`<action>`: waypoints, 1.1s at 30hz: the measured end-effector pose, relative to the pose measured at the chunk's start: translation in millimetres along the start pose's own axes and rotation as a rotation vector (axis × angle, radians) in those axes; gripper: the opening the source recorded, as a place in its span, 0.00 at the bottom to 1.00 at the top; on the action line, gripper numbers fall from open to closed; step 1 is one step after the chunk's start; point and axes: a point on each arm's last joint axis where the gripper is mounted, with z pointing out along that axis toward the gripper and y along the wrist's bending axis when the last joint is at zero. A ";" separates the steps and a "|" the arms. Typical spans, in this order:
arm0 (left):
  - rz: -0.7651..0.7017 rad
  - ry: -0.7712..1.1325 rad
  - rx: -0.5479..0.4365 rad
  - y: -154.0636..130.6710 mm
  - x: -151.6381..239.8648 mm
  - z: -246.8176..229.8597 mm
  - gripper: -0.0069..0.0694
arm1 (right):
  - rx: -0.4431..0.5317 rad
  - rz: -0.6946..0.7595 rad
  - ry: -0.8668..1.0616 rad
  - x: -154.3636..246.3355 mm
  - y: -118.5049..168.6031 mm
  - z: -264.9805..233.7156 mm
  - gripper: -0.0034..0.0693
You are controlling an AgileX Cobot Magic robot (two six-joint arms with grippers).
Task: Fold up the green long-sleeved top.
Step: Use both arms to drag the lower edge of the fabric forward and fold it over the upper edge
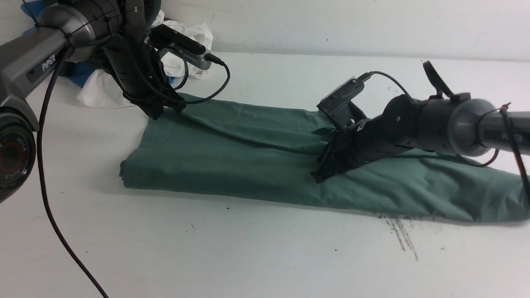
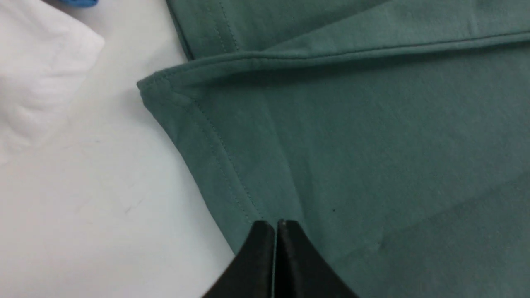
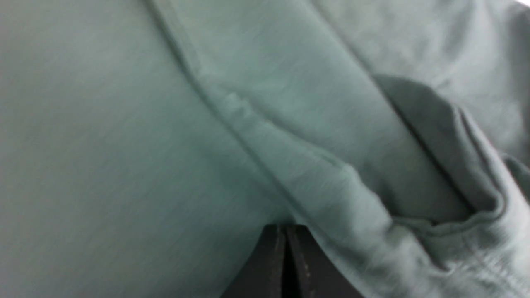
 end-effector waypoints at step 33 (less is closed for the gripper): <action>0.049 0.148 0.150 -11.3 13.8 52.4 0.08 | 0.073 0.350 -0.015 -63.8 -124.8 -67.7 0.03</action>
